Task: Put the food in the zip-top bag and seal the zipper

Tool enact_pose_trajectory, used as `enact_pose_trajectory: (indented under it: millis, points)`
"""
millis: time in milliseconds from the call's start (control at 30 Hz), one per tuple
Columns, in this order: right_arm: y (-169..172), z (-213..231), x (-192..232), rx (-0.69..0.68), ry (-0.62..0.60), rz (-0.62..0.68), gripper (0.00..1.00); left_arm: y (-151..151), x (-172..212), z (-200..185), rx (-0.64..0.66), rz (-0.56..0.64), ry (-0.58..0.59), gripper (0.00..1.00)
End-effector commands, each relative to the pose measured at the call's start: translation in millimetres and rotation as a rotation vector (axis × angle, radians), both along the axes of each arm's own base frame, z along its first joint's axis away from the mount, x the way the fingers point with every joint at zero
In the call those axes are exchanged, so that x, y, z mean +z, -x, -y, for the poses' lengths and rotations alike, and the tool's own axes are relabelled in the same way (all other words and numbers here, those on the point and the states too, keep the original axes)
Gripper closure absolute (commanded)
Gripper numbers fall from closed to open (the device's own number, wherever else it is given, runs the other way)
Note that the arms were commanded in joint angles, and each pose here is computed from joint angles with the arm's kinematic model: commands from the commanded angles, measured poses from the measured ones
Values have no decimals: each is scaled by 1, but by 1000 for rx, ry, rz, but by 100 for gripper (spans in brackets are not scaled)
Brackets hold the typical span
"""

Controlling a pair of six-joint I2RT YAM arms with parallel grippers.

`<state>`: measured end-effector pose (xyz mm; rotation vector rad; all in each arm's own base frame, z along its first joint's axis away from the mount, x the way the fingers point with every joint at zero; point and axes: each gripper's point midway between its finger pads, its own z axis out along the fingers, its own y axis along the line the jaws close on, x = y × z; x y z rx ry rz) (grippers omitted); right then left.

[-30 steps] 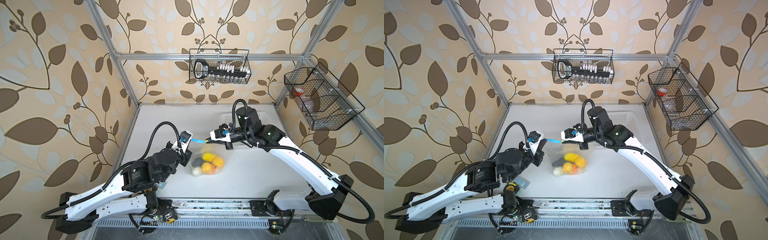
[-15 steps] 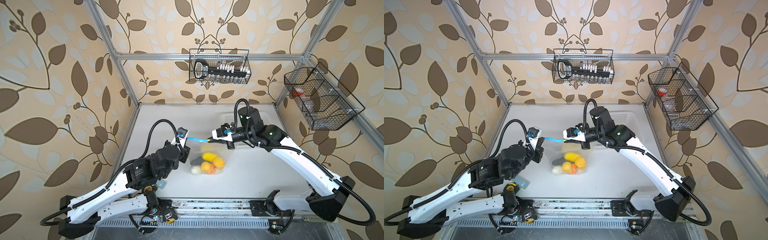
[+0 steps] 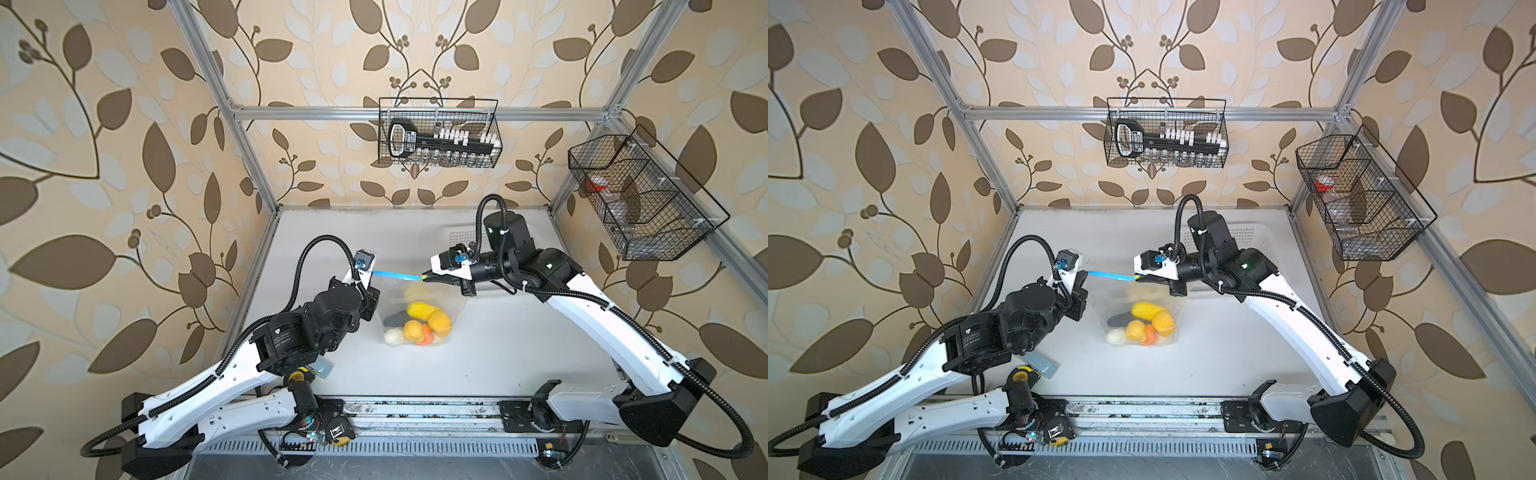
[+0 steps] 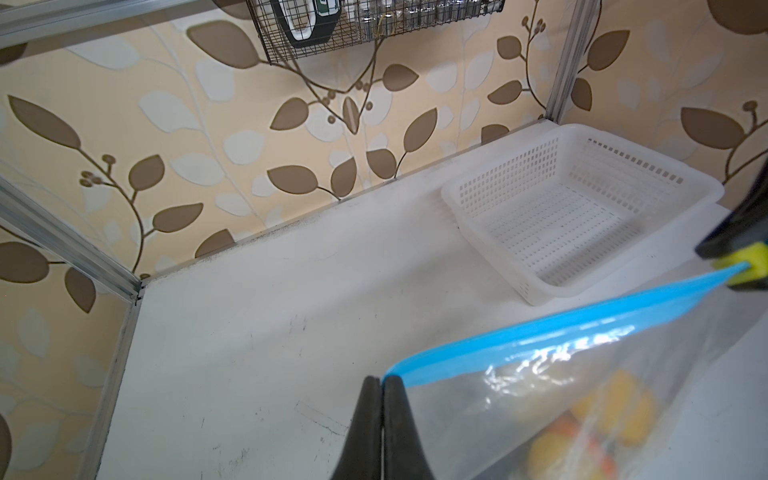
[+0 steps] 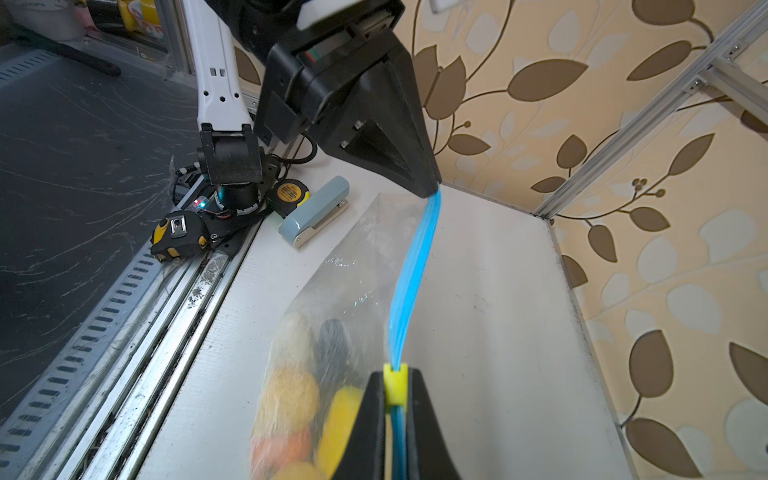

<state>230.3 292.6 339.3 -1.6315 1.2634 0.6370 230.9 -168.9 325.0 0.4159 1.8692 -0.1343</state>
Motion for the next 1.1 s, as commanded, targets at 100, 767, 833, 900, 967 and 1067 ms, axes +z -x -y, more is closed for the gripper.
enact_pose_trajectory:
  millis: [100, 767, 833, 900, 967, 1067]
  points:
    - [10, 9, 11, 31, -27, 16, 92, -9, 12, -24, 113, 16, -24, 100]
    - [4, 15, 7, 15, -37, 9, 91, -14, 8, -44, 194, -9, -3, 100]
    - [5, 14, 7, 18, -40, 10, 91, -14, 8, -45, 197, -12, 1, 100]
    - [4, 14, 6, 18, -41, 11, 91, -14, 6, -47, 203, -16, -2, 100]
    - [3, 15, 4, 15, -38, 8, 91, -15, 3, -47, 209, -25, -6, 100]
    - [3, 16, 4, 10, -36, 7, 91, -17, -1, -49, 222, -38, -10, 100]
